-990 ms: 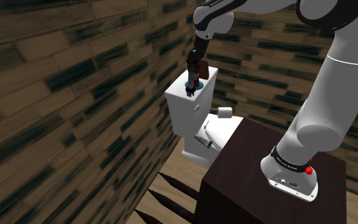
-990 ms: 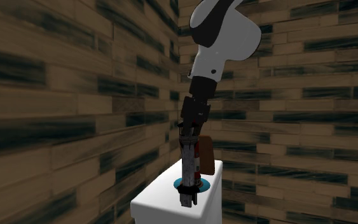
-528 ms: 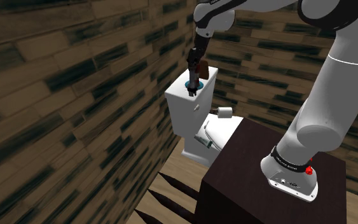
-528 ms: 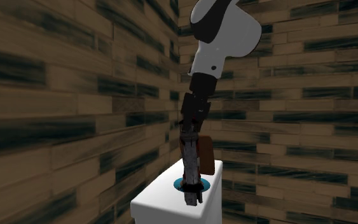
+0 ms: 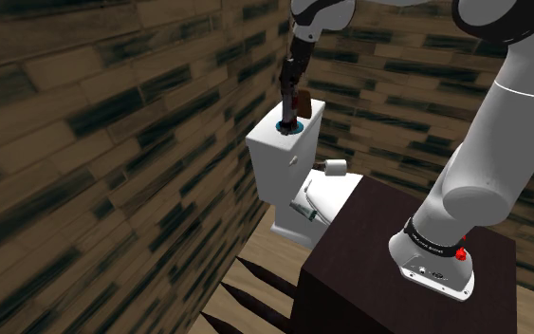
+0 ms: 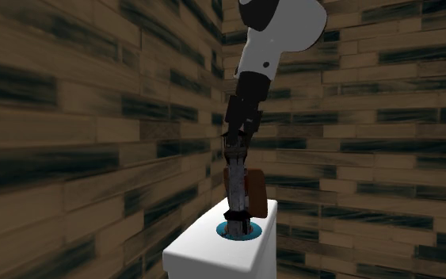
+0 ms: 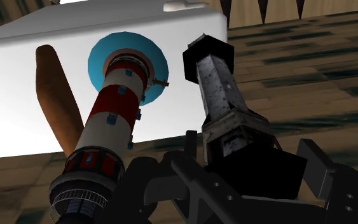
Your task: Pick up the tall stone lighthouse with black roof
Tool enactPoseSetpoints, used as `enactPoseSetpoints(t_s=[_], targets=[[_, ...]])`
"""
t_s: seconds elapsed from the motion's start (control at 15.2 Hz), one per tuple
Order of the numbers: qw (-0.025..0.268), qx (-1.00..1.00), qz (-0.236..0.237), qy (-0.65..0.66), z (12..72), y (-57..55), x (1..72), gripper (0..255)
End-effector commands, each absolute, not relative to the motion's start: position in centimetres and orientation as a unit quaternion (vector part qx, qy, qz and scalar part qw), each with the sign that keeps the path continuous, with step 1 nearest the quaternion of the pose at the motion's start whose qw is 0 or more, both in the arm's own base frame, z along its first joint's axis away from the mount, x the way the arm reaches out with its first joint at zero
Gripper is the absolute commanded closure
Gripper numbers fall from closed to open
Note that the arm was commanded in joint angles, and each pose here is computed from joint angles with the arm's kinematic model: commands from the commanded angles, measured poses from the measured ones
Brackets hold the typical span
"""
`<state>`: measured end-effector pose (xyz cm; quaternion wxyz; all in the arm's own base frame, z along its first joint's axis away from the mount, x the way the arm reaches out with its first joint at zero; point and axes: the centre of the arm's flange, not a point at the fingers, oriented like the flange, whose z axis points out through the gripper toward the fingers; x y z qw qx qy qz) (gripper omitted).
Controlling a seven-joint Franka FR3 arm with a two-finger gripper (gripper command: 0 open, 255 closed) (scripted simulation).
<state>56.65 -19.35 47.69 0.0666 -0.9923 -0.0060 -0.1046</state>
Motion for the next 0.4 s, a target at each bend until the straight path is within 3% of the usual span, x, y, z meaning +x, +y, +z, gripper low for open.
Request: enactPoseSetpoints(t_s=[0.0,0.33], targets=[[0.067,-0.992,-0.105,-0.006,48.7,-19.4,56.7,255],[0.067,-0.992,-0.105,-0.006,50.4,-19.4,56.7,255]])
